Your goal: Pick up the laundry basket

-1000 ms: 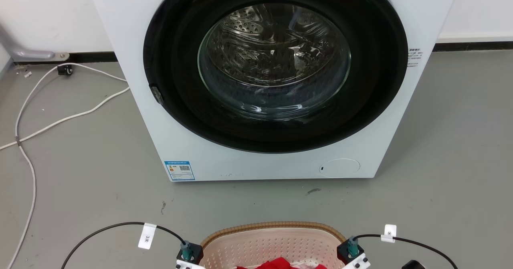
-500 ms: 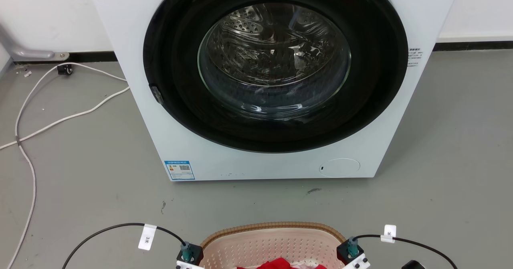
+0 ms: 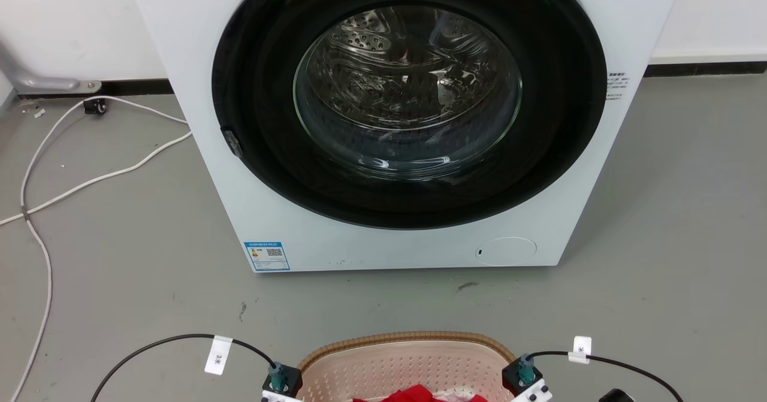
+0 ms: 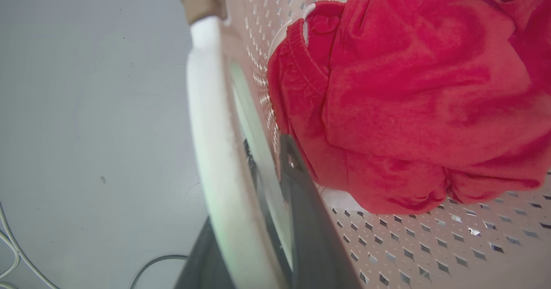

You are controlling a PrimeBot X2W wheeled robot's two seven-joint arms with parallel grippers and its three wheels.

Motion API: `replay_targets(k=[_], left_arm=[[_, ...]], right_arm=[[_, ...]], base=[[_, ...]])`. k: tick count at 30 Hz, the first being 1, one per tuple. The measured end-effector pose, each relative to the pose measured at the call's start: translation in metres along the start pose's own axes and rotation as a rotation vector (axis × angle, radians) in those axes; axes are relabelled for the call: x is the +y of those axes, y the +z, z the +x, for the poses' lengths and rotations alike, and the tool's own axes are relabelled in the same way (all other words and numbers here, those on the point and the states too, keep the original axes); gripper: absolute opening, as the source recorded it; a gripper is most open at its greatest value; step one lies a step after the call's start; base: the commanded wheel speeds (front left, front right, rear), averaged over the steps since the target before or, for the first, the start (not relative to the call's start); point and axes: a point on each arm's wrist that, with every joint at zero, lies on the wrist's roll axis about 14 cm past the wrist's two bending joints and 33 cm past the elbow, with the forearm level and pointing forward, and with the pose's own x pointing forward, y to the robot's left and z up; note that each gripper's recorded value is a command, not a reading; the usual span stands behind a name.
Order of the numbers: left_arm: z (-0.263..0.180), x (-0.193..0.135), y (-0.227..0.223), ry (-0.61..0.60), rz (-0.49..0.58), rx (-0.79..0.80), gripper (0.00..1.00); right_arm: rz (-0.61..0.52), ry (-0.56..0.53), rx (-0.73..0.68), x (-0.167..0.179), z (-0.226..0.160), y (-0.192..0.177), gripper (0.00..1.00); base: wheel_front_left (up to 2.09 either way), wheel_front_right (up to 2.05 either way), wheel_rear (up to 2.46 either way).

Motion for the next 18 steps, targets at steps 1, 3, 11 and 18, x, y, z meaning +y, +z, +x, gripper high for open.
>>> replay_targets(k=[1, 3, 11, 18], left_arm=[[-0.0001, 0.0001, 0.0, 0.0, -0.002, 0.0, 0.0], [-0.0002, 0.0002, -0.0002, 0.001, -0.001, 0.0, 0.0], [0.0, 0.0004, -0.0007, 0.001, -0.003, 0.003, 0.0], [0.0003, 0.0001, -0.0012, -0.001, -0.006, 0.004, 0.0]], right_arm=[[0.0, 0.0, 0.0, 0.0001, 0.0, 0.0001, 0.0], [-0.001, 0.0, -0.002, 0.0001, -0.0001, 0.0003, 0.0], [-0.005, 0.0, -0.003, 0.0003, 0.0003, 0.0005, 0.0], [-0.006, 0.0, -0.001, 0.0002, 0.0007, 0.0001, 0.0]], base=[[0.0, 0.0, 0.0], [0.0, 0.0, 0.0], [0.0, 0.0, 0.0], [0.0, 0.0, 0.0]])
